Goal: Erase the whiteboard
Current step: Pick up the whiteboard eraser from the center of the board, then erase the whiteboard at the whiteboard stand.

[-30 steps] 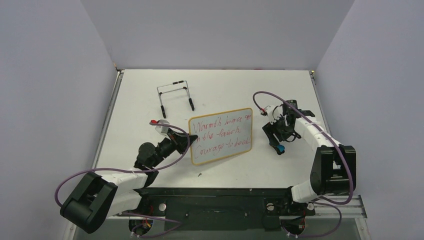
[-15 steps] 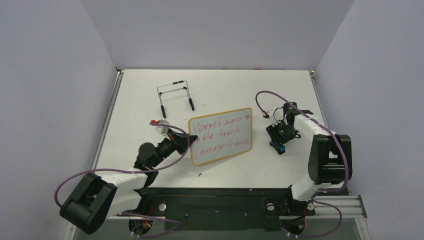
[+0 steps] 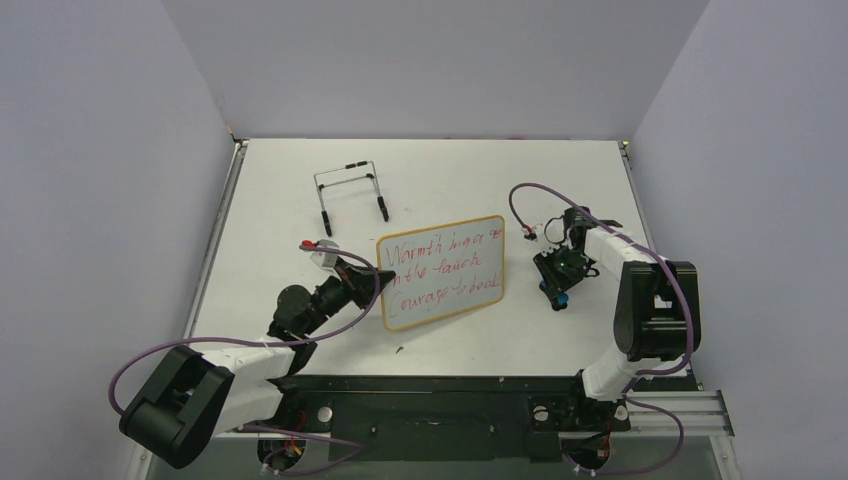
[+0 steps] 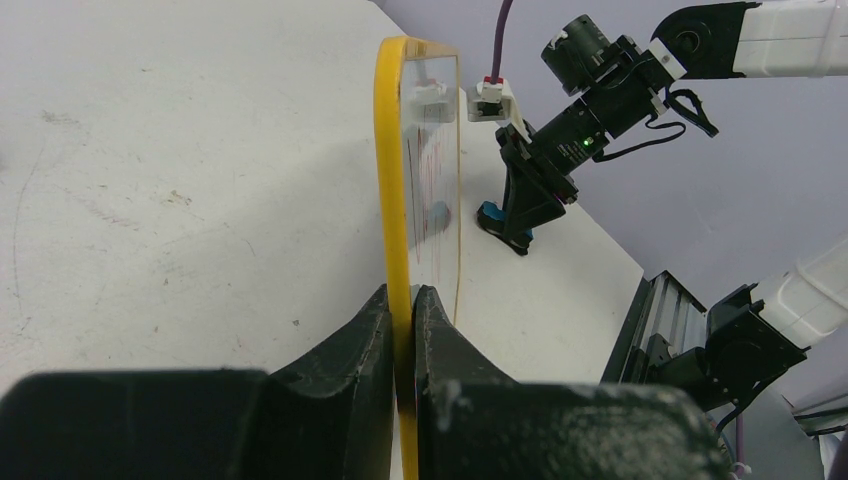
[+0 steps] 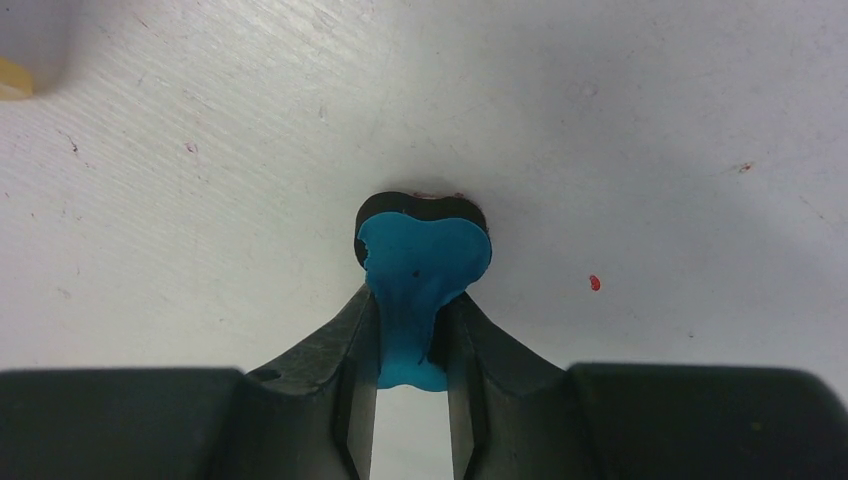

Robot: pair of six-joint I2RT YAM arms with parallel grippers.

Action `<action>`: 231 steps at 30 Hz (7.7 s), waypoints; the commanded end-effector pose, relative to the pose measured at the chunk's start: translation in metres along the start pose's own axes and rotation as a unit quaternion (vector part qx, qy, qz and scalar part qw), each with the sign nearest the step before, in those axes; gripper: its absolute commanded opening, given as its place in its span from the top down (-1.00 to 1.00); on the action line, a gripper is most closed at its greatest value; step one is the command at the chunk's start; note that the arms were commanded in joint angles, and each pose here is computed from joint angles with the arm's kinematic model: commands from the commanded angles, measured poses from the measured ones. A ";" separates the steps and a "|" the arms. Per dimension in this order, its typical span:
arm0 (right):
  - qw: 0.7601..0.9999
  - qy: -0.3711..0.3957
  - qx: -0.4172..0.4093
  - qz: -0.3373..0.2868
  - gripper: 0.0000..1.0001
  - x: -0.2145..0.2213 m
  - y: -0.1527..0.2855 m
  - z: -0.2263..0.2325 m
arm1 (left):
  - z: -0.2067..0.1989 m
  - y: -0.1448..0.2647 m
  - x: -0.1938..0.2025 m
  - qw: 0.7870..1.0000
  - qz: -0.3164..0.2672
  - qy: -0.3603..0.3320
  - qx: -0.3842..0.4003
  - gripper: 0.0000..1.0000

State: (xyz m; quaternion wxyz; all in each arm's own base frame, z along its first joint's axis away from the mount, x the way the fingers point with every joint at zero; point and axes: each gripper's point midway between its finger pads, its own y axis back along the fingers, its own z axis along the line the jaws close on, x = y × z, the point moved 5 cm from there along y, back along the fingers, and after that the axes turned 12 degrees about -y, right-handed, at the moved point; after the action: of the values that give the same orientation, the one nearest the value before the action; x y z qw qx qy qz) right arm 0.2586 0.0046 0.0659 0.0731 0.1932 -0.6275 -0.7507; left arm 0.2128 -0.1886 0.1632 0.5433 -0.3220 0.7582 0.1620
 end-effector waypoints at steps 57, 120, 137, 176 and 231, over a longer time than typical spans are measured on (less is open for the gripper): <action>0.910 0.236 -0.007 -0.341 1.00 -0.159 0.102 0.310 | -0.026 -0.029 0.010 0.995 -0.033 0.070 -0.068 1.00; 0.816 0.513 0.100 -0.247 1.00 -0.103 0.079 0.297 | -0.039 -0.018 0.003 0.995 -0.045 0.094 -0.008 1.00; 0.794 0.515 0.145 -0.289 1.00 -0.100 0.092 0.335 | -0.034 -0.020 -0.001 0.992 -0.045 0.113 -0.018 1.00; 0.824 0.439 0.209 -0.292 1.00 -0.124 0.084 0.294 | -0.035 -0.015 -0.001 0.992 -0.046 0.118 -0.009 1.00; 0.862 0.445 -0.037 -0.239 1.00 -0.104 0.073 0.324 | -0.040 -0.018 0.002 0.995 -0.032 0.097 0.019 1.00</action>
State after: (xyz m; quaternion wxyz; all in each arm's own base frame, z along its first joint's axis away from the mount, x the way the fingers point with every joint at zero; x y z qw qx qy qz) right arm 0.2339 0.3108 0.1933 0.1524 0.6453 -0.4797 -0.5746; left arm 0.2009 -0.2166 0.1411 0.4112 -0.3605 0.8198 0.1700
